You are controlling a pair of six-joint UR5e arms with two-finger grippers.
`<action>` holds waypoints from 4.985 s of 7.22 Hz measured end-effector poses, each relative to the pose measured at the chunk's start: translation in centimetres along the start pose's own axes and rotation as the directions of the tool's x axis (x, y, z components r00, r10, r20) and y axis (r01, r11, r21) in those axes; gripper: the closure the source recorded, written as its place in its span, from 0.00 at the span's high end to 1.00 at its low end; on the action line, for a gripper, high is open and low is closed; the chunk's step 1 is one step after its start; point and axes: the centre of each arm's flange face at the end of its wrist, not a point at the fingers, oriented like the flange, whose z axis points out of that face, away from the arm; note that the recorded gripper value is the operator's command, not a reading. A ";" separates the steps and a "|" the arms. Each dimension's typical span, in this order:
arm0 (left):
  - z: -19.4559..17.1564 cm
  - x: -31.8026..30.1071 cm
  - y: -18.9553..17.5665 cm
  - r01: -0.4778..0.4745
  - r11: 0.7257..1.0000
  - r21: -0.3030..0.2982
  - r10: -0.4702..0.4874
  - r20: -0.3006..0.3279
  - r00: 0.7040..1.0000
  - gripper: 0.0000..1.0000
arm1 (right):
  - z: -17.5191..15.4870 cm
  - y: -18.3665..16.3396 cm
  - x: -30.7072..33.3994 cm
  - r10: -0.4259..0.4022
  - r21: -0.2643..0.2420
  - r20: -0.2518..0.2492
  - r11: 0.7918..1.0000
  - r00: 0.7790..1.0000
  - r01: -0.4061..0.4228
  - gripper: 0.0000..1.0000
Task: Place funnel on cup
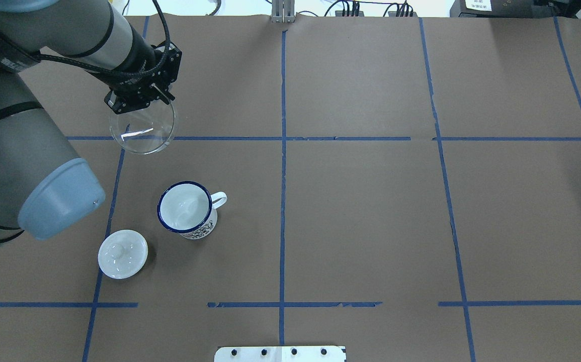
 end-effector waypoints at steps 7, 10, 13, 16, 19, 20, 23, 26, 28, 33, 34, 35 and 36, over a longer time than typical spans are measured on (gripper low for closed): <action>12.3 -0.8 9.7 -0.256 0.943 -0.213 0.301 0.214 0.929 0.00 | 0.0 0.0 0.0 0.000 0.000 0.000 1.000 1.000 0.000 1.00; 14.3 -1.0 9.8 -0.283 0.934 -0.219 0.330 0.219 0.918 0.00 | 0.0 0.0 0.0 0.000 0.000 0.000 1.000 1.000 0.000 1.00; 16.5 -0.7 9.4 -0.291 0.931 -0.219 0.337 0.216 0.916 0.00 | 0.0 0.0 0.0 0.000 0.000 0.000 1.000 1.000 0.000 1.00; 17.2 -0.8 9.1 -0.291 0.932 -0.218 0.337 0.220 0.915 0.88 | 0.0 0.0 0.0 0.000 0.000 0.000 1.000 1.000 0.000 1.00; 16.3 -1.5 8.7 -0.321 0.921 -0.219 0.364 0.199 0.910 1.00 | 0.0 0.0 0.0 0.000 0.000 0.000 1.000 1.000 0.000 1.00; 14.3 -2.7 6.9 -0.393 0.895 -0.211 0.427 0.147 0.892 1.00 | 0.0 0.0 0.0 0.000 0.000 0.000 1.000 1.000 0.000 1.00; 11.2 -13.5 -7.1 -0.635 0.765 -0.107 0.636 -0.023 0.771 1.00 | 0.0 0.0 0.0 0.001 -0.001 0.000 1.000 1.000 -0.001 1.00; 8.5 -30.6 -21.6 -0.757 0.651 -0.058 0.758 -0.004 0.652 1.00 | 0.0 0.0 0.0 0.001 -0.001 0.000 1.000 1.000 -0.001 1.00; 6.7 -42.0 -29.2 -0.793 0.604 -0.081 0.797 0.038 0.603 1.00 | 0.0 0.0 0.0 0.001 -0.001 0.000 1.000 1.000 -0.001 1.00; 7.1 -55.7 -34.4 -0.747 0.648 -0.150 0.755 0.003 0.655 1.00 | 0.0 0.0 0.0 0.001 -0.001 0.000 1.000 1.000 -0.001 1.00; 7.4 -55.6 -34.7 -0.722 0.668 -0.181 0.735 0.007 0.678 1.00 | 0.0 0.0 0.0 0.001 -0.001 0.000 1.000 1.000 -0.001 1.00; 7.3 -54.6 -35.2 -0.681 0.696 -0.230 0.702 0.017 0.712 1.00 | 0.0 0.0 0.0 0.001 -0.001 0.000 1.000 1.000 -0.001 1.00; 6.7 -53.6 -35.5 -0.647 0.716 -0.264 0.675 0.027 0.737 1.00 | 0.0 0.0 0.0 0.001 -0.001 0.000 1.000 1.000 -0.001 1.00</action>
